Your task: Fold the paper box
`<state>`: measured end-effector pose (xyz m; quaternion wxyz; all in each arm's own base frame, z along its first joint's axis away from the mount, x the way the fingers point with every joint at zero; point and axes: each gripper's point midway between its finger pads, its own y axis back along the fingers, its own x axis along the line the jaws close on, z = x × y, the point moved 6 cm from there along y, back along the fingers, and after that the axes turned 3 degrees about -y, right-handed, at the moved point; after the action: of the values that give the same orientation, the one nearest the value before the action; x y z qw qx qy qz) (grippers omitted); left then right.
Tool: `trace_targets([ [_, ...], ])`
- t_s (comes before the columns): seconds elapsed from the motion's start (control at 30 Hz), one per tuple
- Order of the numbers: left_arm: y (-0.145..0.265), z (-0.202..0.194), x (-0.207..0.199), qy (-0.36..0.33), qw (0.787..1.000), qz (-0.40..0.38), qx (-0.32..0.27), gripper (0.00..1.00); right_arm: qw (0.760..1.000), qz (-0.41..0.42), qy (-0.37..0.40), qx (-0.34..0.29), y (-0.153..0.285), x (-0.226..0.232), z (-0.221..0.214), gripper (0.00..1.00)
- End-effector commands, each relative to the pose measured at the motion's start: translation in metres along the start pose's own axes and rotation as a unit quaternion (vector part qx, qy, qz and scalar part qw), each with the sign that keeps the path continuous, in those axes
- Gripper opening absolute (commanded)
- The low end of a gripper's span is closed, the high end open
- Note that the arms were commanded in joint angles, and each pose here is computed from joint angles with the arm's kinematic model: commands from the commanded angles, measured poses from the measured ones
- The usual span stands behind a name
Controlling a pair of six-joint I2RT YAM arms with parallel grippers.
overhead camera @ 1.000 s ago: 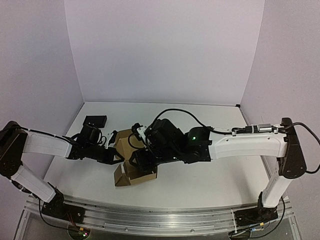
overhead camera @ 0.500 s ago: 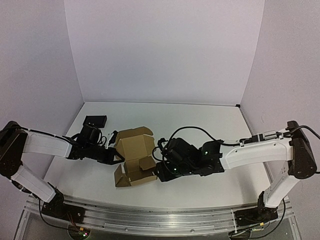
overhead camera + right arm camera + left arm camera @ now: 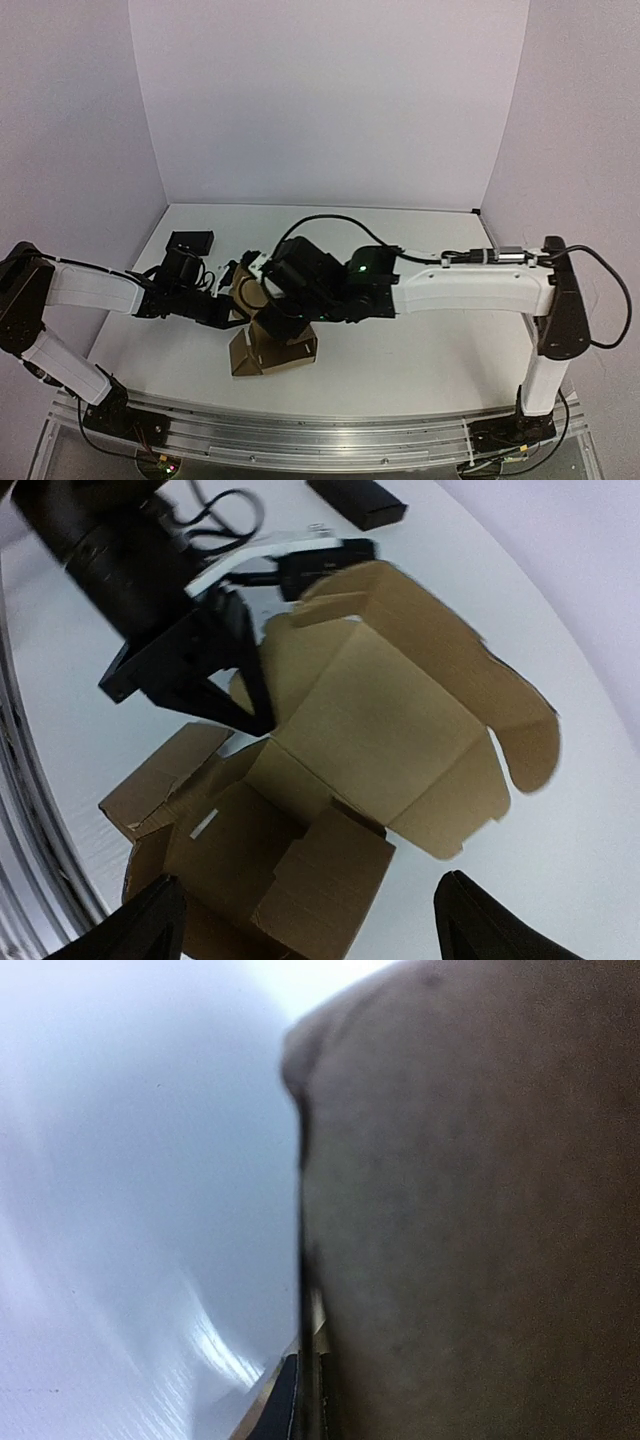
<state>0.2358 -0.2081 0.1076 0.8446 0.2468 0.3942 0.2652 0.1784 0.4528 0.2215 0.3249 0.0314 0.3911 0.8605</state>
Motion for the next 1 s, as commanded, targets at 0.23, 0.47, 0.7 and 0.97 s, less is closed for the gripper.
trace_targets([
  [0.23, 0.002, 0.014, -0.009, -0.024, 1.0, -0.014, -0.012, 0.0, 0.936, -0.132, 0.301, 0.123, -0.054, 0.01, -0.025, 0.84],
  [0.47, 0.002, 0.013, -0.01, -0.028, 0.999, -0.017, -0.01, 0.0, 0.906, -0.224, 0.325, 0.155, -0.063, -0.013, -0.036, 0.82],
  [0.7, 0.002, 0.016, -0.011, -0.034, 0.999, -0.02, -0.015, 0.0, 0.9, -0.333, 0.254, 0.124, -0.04, -0.059, 0.0, 0.75],
  [0.97, 0.004, 0.013, -0.01, -0.036, 0.999, -0.015, -0.015, 0.0, 0.936, -0.336, 0.072, 0.078, 0.007, -0.104, -0.009, 0.71],
])
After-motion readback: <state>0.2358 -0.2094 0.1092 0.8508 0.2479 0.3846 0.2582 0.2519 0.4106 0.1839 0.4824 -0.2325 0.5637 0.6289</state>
